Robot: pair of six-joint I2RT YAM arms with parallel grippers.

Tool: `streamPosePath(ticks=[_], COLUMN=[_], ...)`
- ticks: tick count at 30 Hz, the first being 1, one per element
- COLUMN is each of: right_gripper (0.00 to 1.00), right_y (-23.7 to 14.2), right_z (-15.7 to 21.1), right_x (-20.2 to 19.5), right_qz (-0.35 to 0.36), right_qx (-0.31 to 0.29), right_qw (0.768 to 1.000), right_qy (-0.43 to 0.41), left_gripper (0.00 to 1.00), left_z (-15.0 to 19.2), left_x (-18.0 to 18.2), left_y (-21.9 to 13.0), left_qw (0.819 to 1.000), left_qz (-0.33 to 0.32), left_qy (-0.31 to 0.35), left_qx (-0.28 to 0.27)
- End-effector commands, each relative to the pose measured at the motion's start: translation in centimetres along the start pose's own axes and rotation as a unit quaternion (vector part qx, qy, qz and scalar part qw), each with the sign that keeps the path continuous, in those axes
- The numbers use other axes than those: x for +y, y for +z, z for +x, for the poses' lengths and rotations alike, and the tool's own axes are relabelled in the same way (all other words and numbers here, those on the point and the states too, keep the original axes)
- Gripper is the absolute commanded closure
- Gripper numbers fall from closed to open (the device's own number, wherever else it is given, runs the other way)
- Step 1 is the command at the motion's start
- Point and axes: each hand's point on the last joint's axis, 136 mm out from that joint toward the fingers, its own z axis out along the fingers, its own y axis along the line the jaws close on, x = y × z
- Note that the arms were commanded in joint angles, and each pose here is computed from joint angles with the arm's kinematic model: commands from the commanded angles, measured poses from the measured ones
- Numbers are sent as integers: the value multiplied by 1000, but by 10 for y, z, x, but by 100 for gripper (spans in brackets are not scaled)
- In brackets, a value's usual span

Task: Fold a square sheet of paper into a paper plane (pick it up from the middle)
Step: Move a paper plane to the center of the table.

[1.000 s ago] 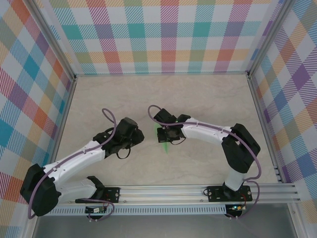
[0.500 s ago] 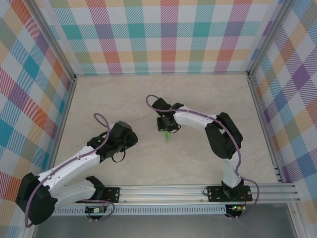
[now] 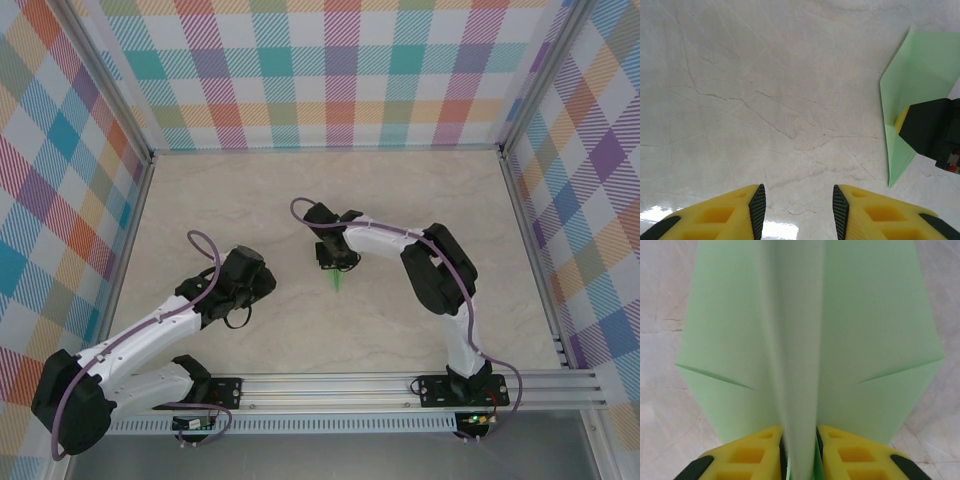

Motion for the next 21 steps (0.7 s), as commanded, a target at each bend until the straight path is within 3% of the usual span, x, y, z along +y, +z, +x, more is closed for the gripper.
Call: streamPosePath(ticks=[1,9,13,21], right_gripper=[75,64,63,58], right_y=[22,41,43,8], right_z=[20,36,38,9], right_x=[-10,-19,-20,-9], right_qz=[32,61,64,51], right_qx=[45,86,91,52], right_qw=[998,994,994,997], right_qy=[-2,5,8,3], left_gripper=[58,58,57,57], left_z=[0,2,2,0], left_x=[7,11,12,10], left_y=[0,1,1,0], left_qw=[1000,1000,1000,1000], left_qz=[-6,-9,-9,-9], left_qy=[-6,-7,-7,-4], left_qx=[0,4,3,1])
